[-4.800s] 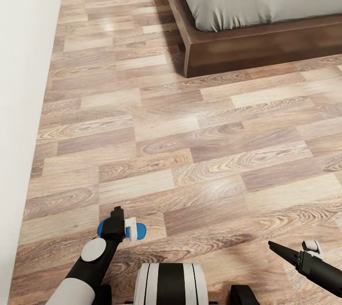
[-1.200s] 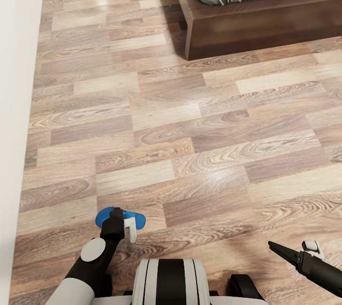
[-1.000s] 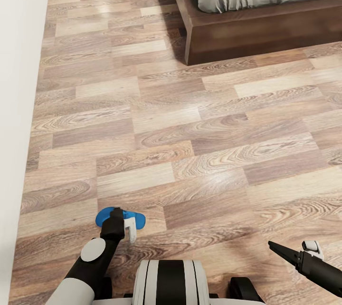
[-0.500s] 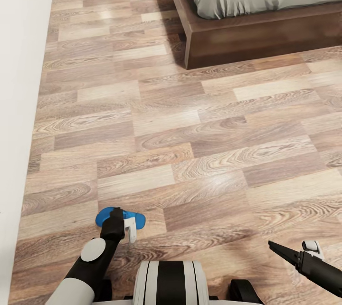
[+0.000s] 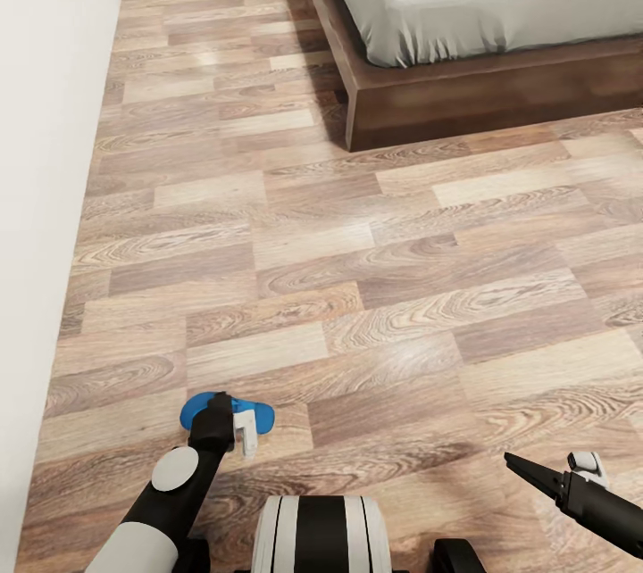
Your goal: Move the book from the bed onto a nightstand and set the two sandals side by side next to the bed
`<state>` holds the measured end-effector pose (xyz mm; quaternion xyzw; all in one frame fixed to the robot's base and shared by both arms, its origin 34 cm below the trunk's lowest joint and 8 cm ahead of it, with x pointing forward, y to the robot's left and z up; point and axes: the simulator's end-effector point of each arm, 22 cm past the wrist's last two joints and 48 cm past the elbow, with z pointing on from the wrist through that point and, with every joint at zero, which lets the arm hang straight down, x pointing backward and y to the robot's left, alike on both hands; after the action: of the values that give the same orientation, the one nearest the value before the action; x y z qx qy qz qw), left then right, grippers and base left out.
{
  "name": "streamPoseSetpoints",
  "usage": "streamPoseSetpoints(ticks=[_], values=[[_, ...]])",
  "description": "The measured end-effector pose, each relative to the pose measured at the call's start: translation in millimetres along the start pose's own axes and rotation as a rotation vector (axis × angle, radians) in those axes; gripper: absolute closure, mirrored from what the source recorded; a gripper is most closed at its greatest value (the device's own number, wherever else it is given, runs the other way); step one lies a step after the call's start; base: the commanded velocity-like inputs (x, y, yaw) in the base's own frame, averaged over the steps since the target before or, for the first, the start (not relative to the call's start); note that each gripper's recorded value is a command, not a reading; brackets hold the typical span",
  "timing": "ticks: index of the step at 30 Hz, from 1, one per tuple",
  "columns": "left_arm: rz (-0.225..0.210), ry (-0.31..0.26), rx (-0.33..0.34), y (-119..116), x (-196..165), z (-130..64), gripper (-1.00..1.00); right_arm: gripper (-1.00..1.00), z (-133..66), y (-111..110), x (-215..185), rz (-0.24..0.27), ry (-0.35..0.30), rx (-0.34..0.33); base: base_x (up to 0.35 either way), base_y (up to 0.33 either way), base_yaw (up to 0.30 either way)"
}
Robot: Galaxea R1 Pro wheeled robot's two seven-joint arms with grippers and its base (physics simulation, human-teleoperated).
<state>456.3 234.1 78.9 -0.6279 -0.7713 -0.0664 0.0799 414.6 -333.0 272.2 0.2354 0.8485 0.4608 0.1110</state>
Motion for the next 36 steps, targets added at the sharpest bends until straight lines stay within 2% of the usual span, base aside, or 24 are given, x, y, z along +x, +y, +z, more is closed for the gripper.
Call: streamPoseSetpoints(ticks=[4, 8, 17, 22, 26, 28, 29, 32, 34, 36], values=[[-0.014, -0.017, 0.068, -6, -3, -11.8, 1.0, -1.0, -1.0, 3, -1, -0.006, -0.004, -0.004, 0.0, 0.0, 0.0], [-0.02, -0.027, 0.081, -3, -6, -18.0, 1.0, -1.0, -1.1, 3, -1, -0.006, -0.004, -0.004, 0.0, 0.0, 0.0], [-0.026, -0.034, 0.068, 4, -6, -26.8, 1.0, -1.0, -2.8, 9, -4, -0.018, -0.012, -0.012, 0.0, 0.0, 0.0], [-0.043, -0.053, 0.025, 24, -8, -44.1, 1.0, -1.0, -5.3, 16, -7, -0.032, -0.021, -0.022, 0.0, 0.0, 0.0], [-0.056, -0.075, 0.036, 31, -11, -60.2, 1.0, -1.0, -7.3, 22, -10, -0.044, -0.028, -0.03, 0.0, 0.0, 0.0], [-0.088, -0.13, 0.038, 41, -21, -79.3, 1.0, -1.0, -8.3, 25, -11, -0.05, -0.032, -0.034, 0.0, 0.0, 0.0], [-0.112, -0.179, 0.06, 41, -30, -88.9, 1.0, -1.0, -8.9, 26, -12, -0.052, -0.034, -0.036, 0.0, 0.0, 0.0], [-0.151, -0.267, 0.095, 40, -47, -104.5, 1.0, -1.0, -10.4, 31, -14, -0.061, -0.04, -0.042, 0.0, 0.0, 0.0], [-0.176, -0.305, 0.102, 42, -53, -112.5, 1.0, -1.0, -11.5, 34, -15, -0.067, -0.043, -0.046, 0.0, 0.0, 0.0], [-0.263, -0.368, 0.107, 54, -53, -124.0, 1.0, -1.0, -12.6, 37, -16, -0.073, -0.047, -0.05, 0.0, 0.0, 0.0]])
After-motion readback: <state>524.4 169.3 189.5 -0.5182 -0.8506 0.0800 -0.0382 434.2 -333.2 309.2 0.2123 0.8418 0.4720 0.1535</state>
